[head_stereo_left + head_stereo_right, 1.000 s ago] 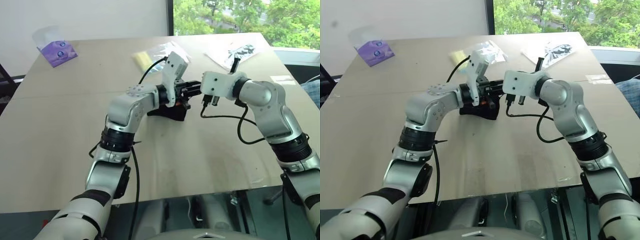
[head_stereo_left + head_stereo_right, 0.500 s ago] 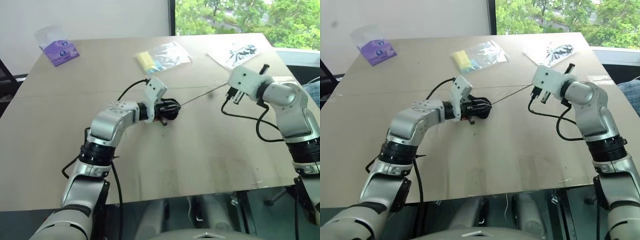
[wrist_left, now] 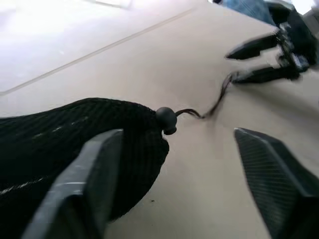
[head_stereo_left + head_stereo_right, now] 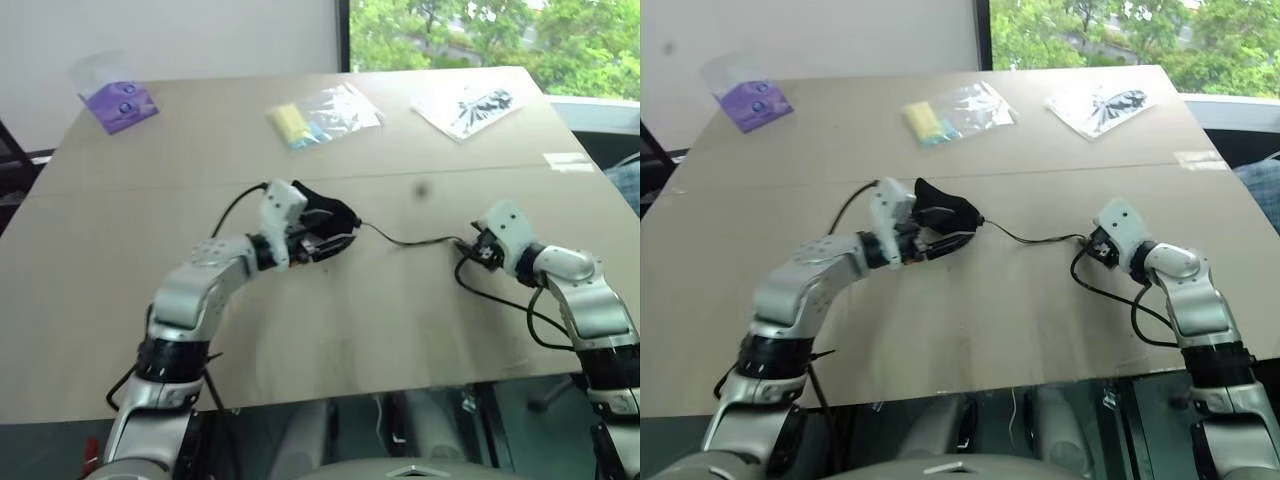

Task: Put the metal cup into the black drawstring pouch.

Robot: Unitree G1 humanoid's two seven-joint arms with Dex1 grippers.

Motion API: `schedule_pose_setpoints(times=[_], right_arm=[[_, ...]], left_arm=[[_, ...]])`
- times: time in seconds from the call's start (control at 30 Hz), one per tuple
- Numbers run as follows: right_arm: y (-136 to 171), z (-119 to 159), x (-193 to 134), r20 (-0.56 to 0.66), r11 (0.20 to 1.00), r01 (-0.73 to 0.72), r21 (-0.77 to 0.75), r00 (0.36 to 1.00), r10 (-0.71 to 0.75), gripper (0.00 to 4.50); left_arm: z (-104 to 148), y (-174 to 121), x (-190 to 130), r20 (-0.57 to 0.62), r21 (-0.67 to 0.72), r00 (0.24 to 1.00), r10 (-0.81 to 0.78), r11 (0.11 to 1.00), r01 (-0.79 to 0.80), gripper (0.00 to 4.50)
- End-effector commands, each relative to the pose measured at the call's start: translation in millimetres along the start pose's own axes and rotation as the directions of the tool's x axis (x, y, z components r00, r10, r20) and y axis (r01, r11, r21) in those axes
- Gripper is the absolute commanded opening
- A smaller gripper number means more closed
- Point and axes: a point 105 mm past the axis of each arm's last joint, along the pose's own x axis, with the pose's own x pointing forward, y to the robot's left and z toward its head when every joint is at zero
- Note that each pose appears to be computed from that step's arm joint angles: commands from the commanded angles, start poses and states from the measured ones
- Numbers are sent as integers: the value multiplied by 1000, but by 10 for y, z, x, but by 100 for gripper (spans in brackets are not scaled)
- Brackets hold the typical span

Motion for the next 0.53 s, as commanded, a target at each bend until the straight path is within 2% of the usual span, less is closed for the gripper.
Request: schedule_pose_setpoints(times=[0.03, 0.07, 0.13, 0.23, 0.4, 0.53], right_arm=[[127, 201, -368, 148, 1000, -22, 3, 989, 21, 431], [197, 173, -462, 158, 999, -36, 10, 987, 34, 446], [322, 152, -659, 187, 998, -57, 28, 981, 51, 446], [324, 153, -864, 205, 999, -9, 51, 979, -2, 446], [251, 156, -1001, 224, 995, 85, 59, 970, -96, 446], [240, 108, -1011, 209, 993, 101, 64, 971, -113, 446]], left_arm=[[104, 44, -347, 150, 69, 976, 157, 983, -168, 450], [55, 47, -441, 143, 53, 973, 179, 981, -188, 450], [-24, 84, -661, 135, 68, 960, 245, 964, -255, 450], [-151, 145, -955, 112, 22, 936, 334, 941, -338, 450], [-250, 176, -1285, 103, -13, 881, 463, 886, -464, 450], [-282, 208, -1406, 100, -39, 839, 535, 845, -534, 450]])
